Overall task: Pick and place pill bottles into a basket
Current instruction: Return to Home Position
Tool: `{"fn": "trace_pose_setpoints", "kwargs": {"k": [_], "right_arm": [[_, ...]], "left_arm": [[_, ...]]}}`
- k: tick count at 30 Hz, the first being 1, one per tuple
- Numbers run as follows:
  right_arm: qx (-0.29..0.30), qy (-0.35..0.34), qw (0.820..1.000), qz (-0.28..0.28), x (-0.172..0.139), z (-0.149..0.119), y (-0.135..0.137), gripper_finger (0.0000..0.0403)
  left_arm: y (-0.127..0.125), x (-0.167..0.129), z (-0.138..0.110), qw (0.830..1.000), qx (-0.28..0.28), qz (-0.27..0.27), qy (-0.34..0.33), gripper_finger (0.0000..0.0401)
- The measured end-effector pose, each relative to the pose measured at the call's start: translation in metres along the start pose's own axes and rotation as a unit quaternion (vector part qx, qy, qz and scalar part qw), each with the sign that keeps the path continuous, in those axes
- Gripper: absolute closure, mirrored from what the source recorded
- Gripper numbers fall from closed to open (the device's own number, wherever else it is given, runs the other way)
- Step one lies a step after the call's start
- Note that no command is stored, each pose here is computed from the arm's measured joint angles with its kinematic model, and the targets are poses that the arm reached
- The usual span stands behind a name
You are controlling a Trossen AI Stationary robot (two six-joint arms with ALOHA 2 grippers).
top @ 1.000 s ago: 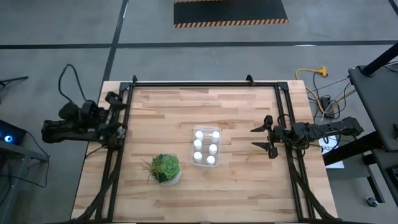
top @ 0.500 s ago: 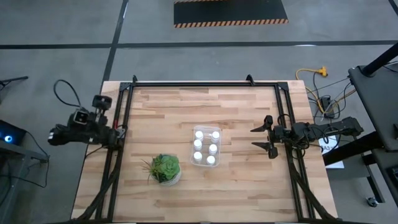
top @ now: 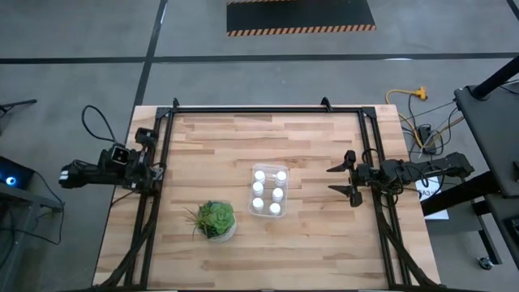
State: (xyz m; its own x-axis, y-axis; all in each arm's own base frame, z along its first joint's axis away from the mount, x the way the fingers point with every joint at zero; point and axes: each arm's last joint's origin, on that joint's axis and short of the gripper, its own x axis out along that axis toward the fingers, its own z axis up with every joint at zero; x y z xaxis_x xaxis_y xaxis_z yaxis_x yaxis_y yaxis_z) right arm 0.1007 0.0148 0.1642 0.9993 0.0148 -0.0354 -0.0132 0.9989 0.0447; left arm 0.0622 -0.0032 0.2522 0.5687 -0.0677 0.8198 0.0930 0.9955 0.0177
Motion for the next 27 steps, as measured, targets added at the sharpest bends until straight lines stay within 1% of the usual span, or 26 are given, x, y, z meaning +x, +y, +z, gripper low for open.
{"fn": "trace_pose_setpoints", "kwargs": {"k": [9,14,16,19,23,27], "right_arm": [[0.000,0.000,1.000,0.000,0.000,0.000,0.000,0.0142],[0.000,0.000,1.000,0.000,0.000,0.000,0.000,0.0142],[-0.001,0.000,1.000,0.000,0.000,0.000,0.000,0.0142],[-0.001,0.000,1.000,0.000,0.000,0.000,0.000,0.0142],[-0.001,0.001,1.000,0.000,0.000,0.000,0.000,0.0142],[-0.001,0.000,1.000,0.000,0.000,0.000,0.000,0.0142]], "left_arm": [[0.000,-0.002,-0.001,1.000,0.001,-0.001,0.005,0.0086],[0.000,-0.006,-0.002,1.000,-0.001,0.000,0.020,0.0086],[0.000,-0.006,-0.006,0.999,-0.002,0.001,0.040,0.0086],[0.000,-0.007,-0.007,0.999,-0.002,0.000,0.046,0.0086],[0.000,-0.009,-0.018,0.995,-0.006,0.003,0.098,0.0086],[0.000,-0.010,-0.022,0.993,-0.005,0.004,0.115,0.0086]]}}
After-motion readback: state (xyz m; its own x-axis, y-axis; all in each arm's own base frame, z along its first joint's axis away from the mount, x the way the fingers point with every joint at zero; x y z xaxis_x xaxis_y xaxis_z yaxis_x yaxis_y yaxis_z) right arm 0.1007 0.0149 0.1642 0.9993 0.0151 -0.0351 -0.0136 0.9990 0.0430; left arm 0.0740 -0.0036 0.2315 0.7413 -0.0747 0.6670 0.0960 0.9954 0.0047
